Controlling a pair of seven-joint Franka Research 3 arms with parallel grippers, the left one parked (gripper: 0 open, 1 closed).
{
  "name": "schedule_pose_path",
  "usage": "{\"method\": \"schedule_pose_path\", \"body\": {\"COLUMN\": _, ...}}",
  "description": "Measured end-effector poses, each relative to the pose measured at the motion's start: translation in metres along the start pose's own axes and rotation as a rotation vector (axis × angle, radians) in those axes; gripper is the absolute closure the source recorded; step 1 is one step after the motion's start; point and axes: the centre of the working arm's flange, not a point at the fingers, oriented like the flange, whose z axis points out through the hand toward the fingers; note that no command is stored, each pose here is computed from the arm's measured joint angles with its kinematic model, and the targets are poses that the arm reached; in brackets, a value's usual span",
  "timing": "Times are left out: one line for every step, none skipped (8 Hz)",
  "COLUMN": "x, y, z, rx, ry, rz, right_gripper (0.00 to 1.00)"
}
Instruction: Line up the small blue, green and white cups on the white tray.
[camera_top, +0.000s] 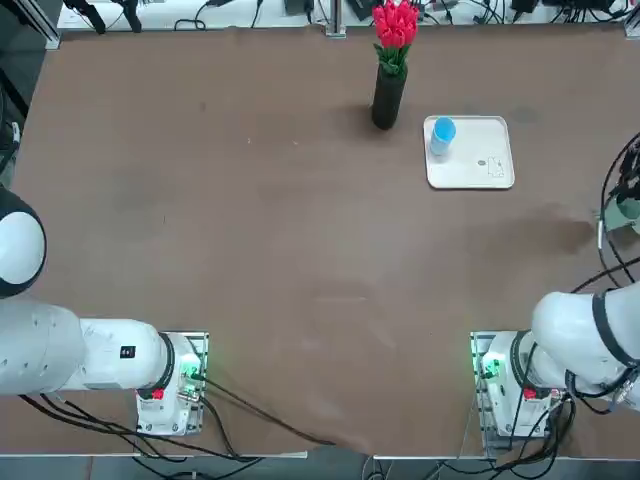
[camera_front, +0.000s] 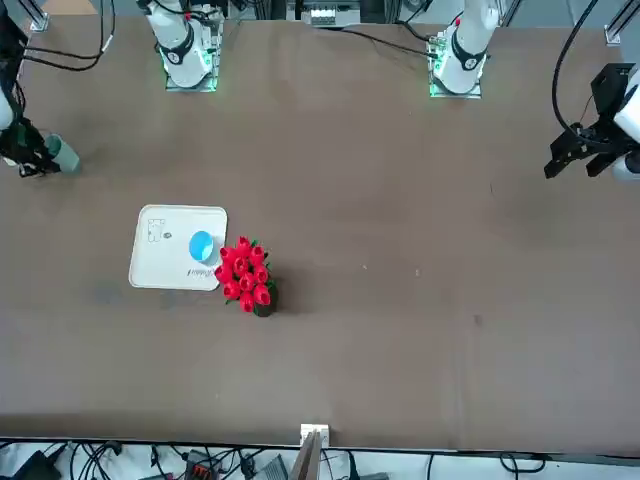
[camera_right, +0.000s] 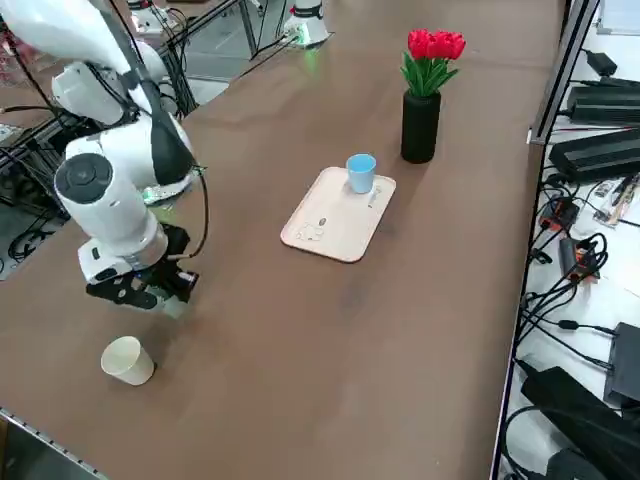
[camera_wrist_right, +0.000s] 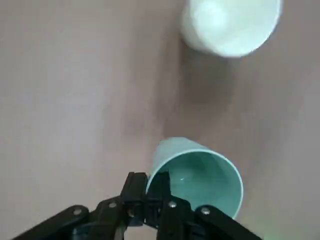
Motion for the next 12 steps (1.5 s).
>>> {"method": "schedule_pose_path", "body": {"x": -0.026, "y": -0.033, "z": -0.028, "rx": -0.008, "ry": -0.028, "rz": -0.051, "right_gripper": 0.98}}
{"method": "schedule_pose_path", "body": {"x": -0.059, "y": -0.07, "z": -0.052, "rx": -0.003, "ry": -0.05, "rz": -0.079, "right_gripper": 0.98}}
{"method": "schedule_pose_path", "body": {"x": -0.099, "y": -0.11, "z": -0.069, "rx": 0.017, "ry": -0.068, "rz": -0.083, "right_gripper": 0.98}}
{"method": "schedule_pose_path", "body": {"x": -0.145, "y": -0.147, "z": -0.078, "rx": 0.028, "ry": -0.07, "rz": -0.068, "right_gripper": 0.98}}
{"method": "schedule_pose_path", "body": {"x": -0.191, "y": -0.18, "z": -0.077, "rx": 0.024, "ry": -0.062, "rz": -0.037, "right_gripper": 0.98}}
{"method": "schedule_pose_path", "body": {"x": -0.236, "y": -0.212, "z": -0.066, "rx": 0.03, "ry": -0.041, "rz": 0.003, "right_gripper": 0.98}}
{"method": "schedule_pose_path", "body": {"x": -0.276, "y": -0.242, "z": -0.046, "rx": 0.053, "ry": -0.011, "rz": 0.05, "right_gripper": 0.98}}
{"method": "schedule_pose_path", "body": {"x": -0.306, "y": -0.266, "z": -0.019, "rx": 0.076, "ry": 0.012, "rz": 0.094, "right_gripper": 0.98}}
{"method": "schedule_pose_path", "body": {"x": -0.32, "y": -0.281, "z": 0.008, "rx": 0.089, "ry": 0.027, "rz": 0.128, "right_gripper": 0.98}}
{"method": "schedule_pose_path", "body": {"x": -0.32, "y": -0.288, "z": 0.028, "rx": 0.087, "ry": 0.033, "rz": 0.145, "right_gripper": 0.98}}
{"method": "schedule_pose_path", "body": {"x": -0.318, "y": -0.29, "z": 0.039, "rx": 0.076, "ry": 0.035, "rz": 0.148, "right_gripper": 0.98}}
{"method": "schedule_pose_path", "body": {"x": -0.32, "y": -0.291, "z": 0.044, "rx": 0.069, "ry": 0.036, "rz": 0.145, "right_gripper": 0.98}}
